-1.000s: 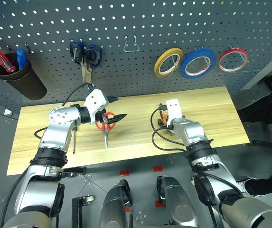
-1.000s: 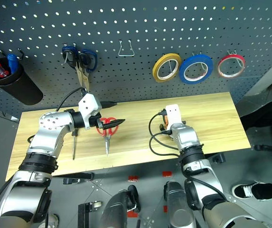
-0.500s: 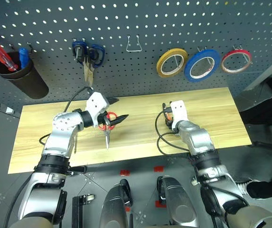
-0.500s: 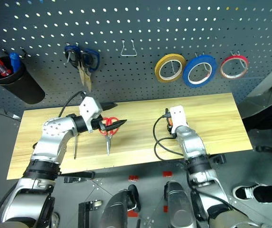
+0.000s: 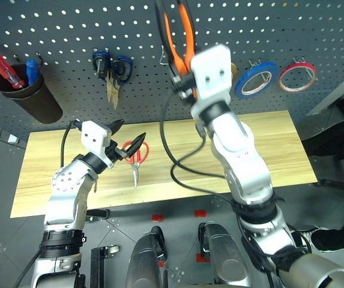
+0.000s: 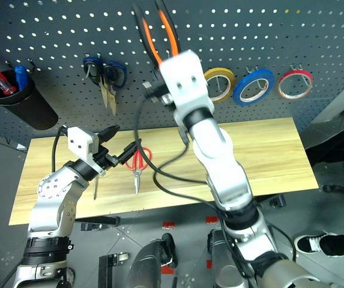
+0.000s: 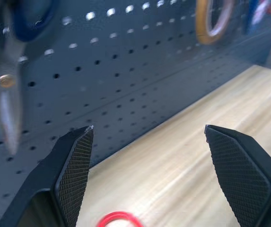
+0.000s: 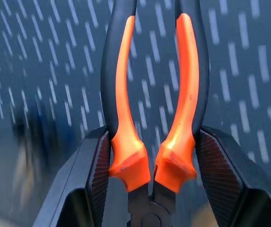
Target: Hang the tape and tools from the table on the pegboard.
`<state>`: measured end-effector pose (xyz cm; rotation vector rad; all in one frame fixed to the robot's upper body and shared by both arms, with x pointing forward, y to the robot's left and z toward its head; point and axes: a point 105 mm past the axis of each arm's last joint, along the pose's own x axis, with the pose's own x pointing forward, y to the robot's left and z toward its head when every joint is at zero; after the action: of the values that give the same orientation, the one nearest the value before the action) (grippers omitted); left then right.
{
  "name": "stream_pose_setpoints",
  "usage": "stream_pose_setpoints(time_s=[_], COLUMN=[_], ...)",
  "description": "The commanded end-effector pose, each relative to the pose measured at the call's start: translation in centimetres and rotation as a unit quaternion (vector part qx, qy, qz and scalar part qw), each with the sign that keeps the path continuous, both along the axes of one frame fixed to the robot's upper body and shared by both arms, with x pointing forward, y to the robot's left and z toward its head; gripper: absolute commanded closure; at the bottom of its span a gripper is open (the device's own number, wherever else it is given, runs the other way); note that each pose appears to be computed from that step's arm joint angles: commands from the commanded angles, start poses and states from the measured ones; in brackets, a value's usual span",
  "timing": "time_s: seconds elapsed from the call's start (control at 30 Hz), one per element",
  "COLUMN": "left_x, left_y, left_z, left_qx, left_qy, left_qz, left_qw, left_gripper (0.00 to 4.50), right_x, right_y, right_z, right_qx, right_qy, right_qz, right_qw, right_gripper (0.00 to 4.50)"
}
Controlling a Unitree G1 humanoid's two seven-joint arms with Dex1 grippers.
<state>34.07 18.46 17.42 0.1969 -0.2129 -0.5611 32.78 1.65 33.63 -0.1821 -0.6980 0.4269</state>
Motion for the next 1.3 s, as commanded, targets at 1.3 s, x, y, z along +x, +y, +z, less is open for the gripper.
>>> stream_pose_setpoints(time_s=[1.3], left_x=[4.3], left_y=[-4.9], left_z=[6.9], left_qx=[0.03], left_qy=[-0.051], left_qz=[0.01], left_qw=[0.998], left_gripper=[0.55], right_x=[9.1], right_y=[-1.4], right_z=[-1.6], right_qx=[-0.036], right_qy=[-0.07], right_qz=[-0.078], right_qw=[0.994], right_gripper=[2.11])
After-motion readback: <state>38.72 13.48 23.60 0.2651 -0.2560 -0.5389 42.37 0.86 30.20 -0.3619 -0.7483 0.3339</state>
